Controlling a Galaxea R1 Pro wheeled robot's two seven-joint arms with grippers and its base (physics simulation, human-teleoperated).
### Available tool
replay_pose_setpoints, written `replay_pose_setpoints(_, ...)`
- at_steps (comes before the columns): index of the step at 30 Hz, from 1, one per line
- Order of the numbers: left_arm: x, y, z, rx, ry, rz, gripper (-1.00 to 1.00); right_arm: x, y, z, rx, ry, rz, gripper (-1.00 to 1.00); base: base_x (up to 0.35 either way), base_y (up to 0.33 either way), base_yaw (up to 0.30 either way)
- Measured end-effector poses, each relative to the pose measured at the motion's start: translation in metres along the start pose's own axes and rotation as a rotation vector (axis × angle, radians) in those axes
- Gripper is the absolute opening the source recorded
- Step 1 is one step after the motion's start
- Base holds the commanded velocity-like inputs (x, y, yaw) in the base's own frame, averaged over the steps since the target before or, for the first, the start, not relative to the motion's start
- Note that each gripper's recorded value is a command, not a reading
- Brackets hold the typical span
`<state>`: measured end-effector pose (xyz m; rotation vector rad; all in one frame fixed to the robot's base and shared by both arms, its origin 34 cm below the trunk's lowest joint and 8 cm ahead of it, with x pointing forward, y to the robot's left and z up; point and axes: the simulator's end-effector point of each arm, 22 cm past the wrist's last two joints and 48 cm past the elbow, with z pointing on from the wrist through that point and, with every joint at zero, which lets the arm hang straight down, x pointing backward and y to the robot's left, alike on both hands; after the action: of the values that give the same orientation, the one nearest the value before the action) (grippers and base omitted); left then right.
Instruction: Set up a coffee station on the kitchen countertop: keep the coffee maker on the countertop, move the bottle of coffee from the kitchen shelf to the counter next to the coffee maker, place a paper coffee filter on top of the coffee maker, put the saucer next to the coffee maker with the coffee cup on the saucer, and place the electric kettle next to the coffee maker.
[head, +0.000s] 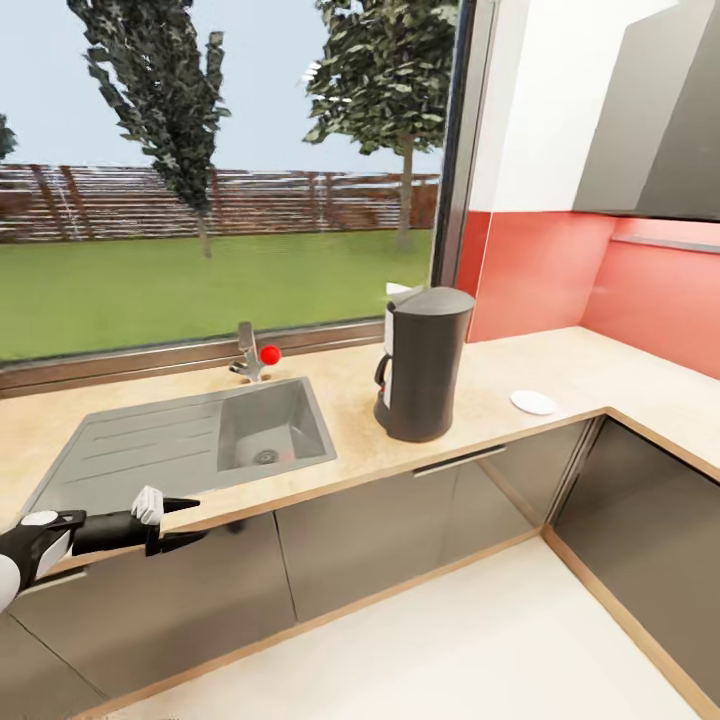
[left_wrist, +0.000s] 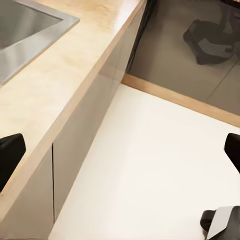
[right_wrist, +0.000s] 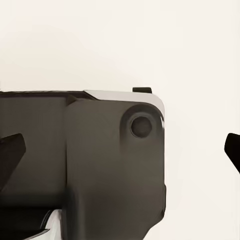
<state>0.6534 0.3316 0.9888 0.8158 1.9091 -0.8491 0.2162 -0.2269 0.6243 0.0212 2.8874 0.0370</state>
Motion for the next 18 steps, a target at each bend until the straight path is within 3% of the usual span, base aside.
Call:
replay_pose_setpoints(12, -0.002, -0.004, -0.003, 0.001, -0.005, 0.008, 1.0, -0.006, 0.0, 0.0, 0.0, -0.015, 0.0, 1.0, 0.0, 0.0, 0.184)
replay_pose_setpoints(18, 0.041, -0.023, -0.005, 0.015, 0.025, -0.029, 1.0, -0.009, 0.0, 0.0, 0.0, -0.022, -0.001, 1.0, 0.0, 0.0, 0.193)
